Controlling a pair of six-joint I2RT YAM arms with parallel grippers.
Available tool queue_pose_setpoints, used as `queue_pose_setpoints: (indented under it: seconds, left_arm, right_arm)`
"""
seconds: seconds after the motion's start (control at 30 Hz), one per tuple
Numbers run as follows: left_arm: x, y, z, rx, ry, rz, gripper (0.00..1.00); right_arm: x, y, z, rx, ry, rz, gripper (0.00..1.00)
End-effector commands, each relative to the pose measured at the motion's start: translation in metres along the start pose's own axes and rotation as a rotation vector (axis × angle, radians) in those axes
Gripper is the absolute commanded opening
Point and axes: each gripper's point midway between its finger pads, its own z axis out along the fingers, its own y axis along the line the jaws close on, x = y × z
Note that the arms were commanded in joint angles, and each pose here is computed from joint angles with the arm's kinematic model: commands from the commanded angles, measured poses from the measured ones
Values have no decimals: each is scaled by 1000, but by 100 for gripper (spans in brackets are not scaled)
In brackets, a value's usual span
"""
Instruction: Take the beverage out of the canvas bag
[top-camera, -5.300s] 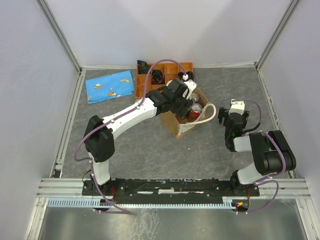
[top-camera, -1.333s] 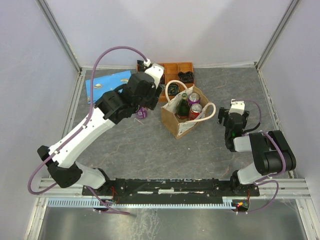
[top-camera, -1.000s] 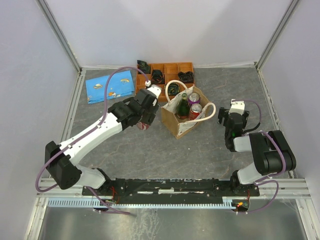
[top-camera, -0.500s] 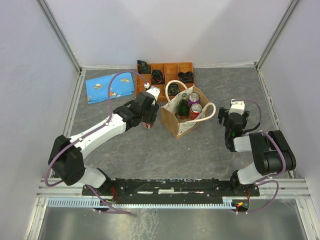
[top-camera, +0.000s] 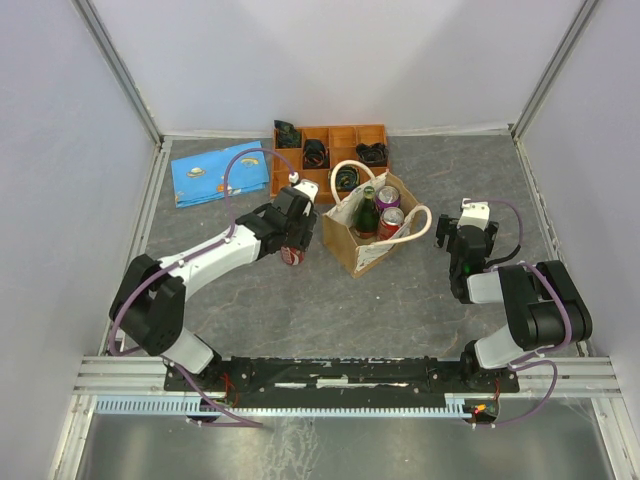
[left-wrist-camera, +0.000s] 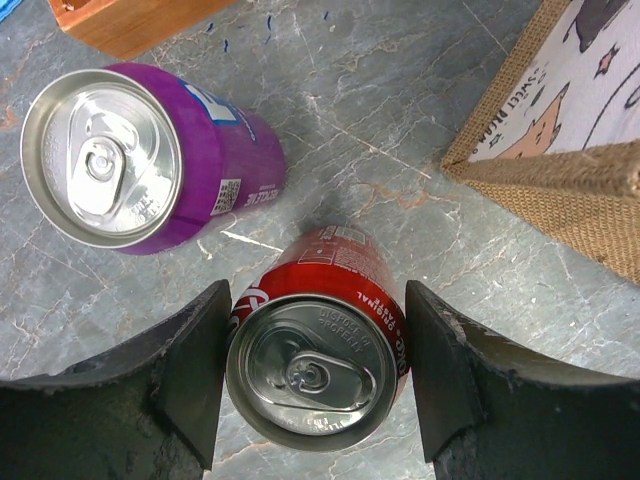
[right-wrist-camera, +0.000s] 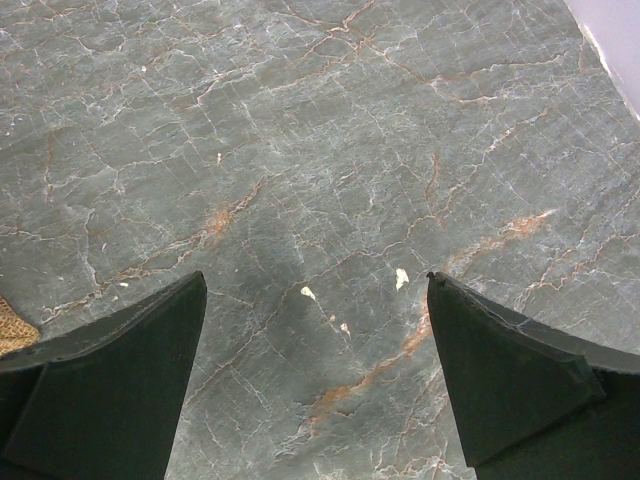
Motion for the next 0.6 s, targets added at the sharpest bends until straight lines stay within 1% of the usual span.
queue_pose_setpoints:
  seconds: [0.0,0.1,0.2,0.27,0.3,0.47,0.57]
  left_arm:
    - [-26,-4,4,14,-84,-67,31]
    - [-21,-4,8,7,-59,-65,51]
    - [-19,-4,10,2,-46,-64,63]
    - [-21,-2,7,-4,-52,-66,93]
    - [-22,-1,6,-8,-57,-65,99]
    - [-33,3,-4,-13,-85,-67,99]
    - [-44,3,-17,1,-111,-76,100]
  right_arm:
    - [-22,3,5,-5,-62,32,99]
    - [-22,3,5,-5,-62,32,99]
    - [-22,3,5,-4,-62,32,99]
    - [-22,3,5,-5,-62,31,99]
    - [-22,3,5,-5,-62,32,99]
    - [-22,3,5,-5,-61,32,99]
    - [-22,3,5,-5,-62,32,99]
